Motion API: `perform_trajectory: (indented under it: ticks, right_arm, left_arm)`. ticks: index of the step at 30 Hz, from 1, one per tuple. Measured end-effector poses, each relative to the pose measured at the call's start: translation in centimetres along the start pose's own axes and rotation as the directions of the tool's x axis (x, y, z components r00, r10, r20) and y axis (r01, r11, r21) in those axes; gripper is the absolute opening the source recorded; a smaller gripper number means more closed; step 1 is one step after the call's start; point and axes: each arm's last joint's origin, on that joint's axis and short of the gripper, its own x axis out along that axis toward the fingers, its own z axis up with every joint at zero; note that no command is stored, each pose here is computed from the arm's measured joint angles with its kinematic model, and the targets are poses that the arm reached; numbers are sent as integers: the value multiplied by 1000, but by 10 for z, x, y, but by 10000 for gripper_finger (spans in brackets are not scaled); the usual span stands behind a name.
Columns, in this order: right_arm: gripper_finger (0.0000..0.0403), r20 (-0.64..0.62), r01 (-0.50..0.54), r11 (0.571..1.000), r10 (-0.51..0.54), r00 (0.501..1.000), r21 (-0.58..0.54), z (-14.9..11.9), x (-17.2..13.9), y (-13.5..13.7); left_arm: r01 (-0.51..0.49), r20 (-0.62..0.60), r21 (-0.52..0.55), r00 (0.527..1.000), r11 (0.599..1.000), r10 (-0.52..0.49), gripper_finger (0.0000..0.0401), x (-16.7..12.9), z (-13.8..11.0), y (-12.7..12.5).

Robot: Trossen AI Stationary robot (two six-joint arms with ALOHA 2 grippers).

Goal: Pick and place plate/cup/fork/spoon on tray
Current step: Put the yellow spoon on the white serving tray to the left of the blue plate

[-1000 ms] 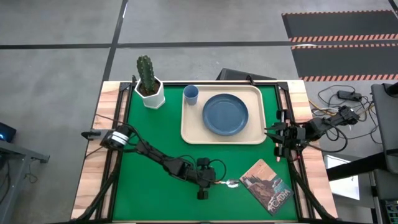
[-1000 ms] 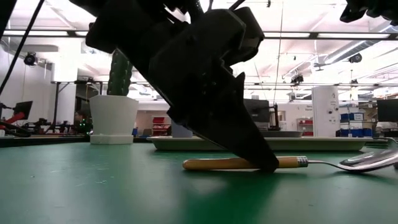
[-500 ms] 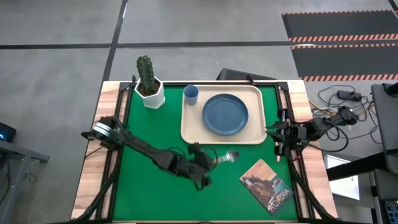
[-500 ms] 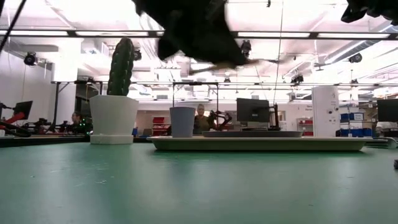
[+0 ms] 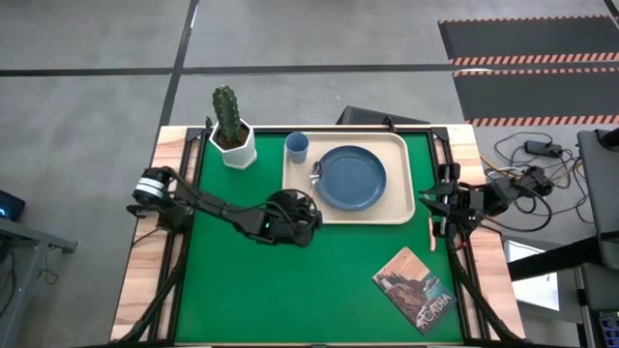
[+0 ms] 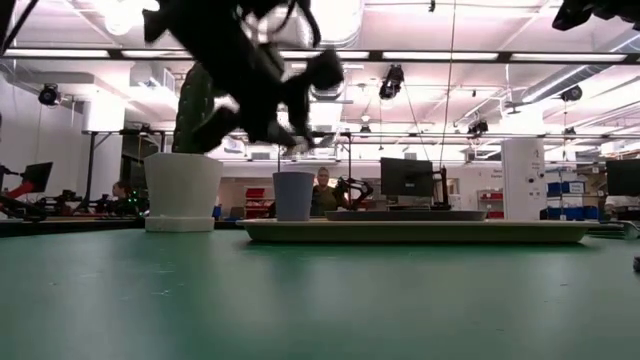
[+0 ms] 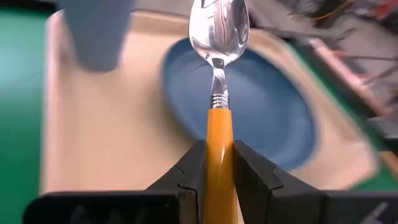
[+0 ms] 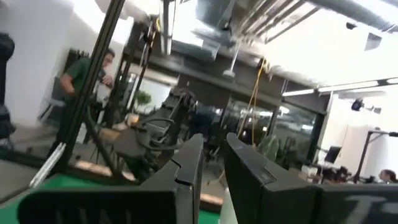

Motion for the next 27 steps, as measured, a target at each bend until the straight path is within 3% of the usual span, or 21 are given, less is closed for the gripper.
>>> perform_trajectory:
  ticks: [8, 14, 20, 27]
  right_arm:
    - [52, -129, -57, 996, 65, 990, 61, 17, -2, -10]
    - [52, -198, -67, 987, 96, 975, 148, 28, -6, -17]
    - [52, -222, -68, 983, 106, 969, 171, 27, -7, -17]
    - [52, -223, -70, 983, 107, 969, 168, 27, -7, -17]
  left_arm:
    - [-104, 10, -46, 994, 993, 105, 46, 29, -3, 20]
    - [-156, -74, -65, 986, 986, 151, 48, 50, -12, 31]
    - [-191, -77, -194, 981, 962, 180, 48, 56, -13, 41]
    - [-207, -92, -218, 977, 954, 190, 49, 57, -15, 45]
